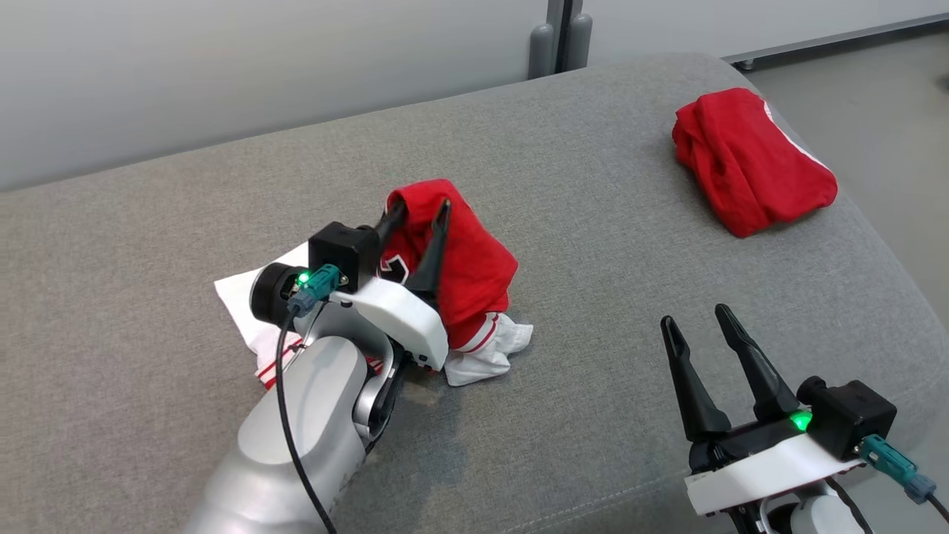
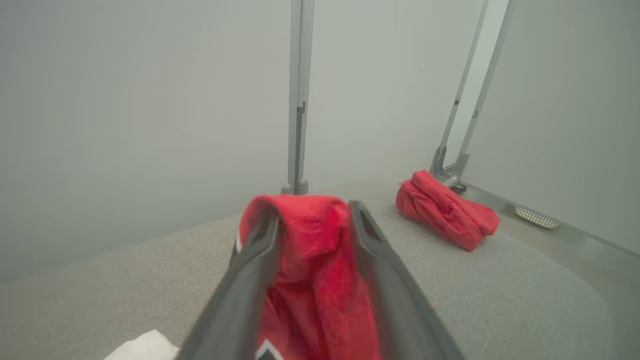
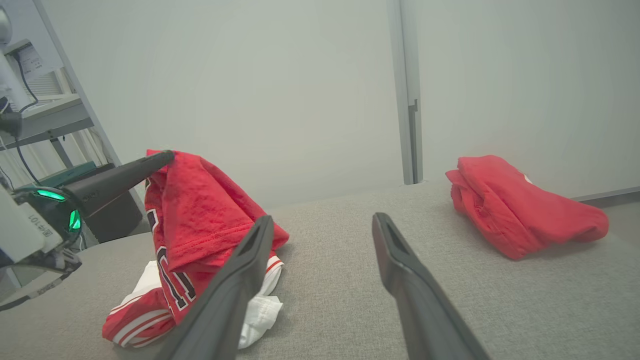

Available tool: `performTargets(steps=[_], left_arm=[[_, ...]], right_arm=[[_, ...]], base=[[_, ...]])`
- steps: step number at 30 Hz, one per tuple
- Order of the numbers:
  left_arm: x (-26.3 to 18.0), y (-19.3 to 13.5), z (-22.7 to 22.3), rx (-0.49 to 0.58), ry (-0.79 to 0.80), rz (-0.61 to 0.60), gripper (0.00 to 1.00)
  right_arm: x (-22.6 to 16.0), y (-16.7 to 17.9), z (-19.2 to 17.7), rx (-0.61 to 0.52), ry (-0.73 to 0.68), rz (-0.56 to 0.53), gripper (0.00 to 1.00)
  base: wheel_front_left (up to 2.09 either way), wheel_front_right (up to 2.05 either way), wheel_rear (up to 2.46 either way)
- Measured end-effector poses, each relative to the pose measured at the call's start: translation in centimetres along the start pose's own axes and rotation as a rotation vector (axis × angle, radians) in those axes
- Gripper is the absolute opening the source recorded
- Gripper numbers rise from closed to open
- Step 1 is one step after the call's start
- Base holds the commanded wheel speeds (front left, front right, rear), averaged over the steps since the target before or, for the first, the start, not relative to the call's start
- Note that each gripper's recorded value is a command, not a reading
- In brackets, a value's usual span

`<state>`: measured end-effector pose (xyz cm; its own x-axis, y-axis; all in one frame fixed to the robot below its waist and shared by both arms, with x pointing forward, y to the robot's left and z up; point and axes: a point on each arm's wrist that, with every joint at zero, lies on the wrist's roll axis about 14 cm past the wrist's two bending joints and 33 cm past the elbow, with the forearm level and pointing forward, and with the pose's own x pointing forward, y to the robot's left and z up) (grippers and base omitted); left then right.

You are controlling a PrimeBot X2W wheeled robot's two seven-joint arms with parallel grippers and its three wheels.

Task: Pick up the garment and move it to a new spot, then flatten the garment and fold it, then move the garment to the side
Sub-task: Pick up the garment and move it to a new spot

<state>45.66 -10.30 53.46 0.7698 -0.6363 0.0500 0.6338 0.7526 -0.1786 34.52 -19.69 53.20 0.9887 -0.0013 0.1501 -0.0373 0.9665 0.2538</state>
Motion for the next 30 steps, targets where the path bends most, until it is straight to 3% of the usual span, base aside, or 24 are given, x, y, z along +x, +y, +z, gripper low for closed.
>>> performTargets(steps=[6,21,30], left_arm=[[-1.0,1.9,3.7,-0.053,-0.116,0.062,1.00],[-11.2,8.7,4.5,-0.067,-0.214,0.356,1.00],[-17.3,10.9,4.3,-0.039,-0.240,0.508,1.00]], right_arm=[[0.5,0.3,0.7,0.044,-0.029,0.004,1.00],[1.5,4.6,0.7,0.054,-0.035,0.143,1.00],[1.2,6.1,0.9,0.038,-0.044,0.190,1.00]], base=[[0.00,0.00,0.00],[0.00,0.00,0.00],[0.00,0.00,0.00]])
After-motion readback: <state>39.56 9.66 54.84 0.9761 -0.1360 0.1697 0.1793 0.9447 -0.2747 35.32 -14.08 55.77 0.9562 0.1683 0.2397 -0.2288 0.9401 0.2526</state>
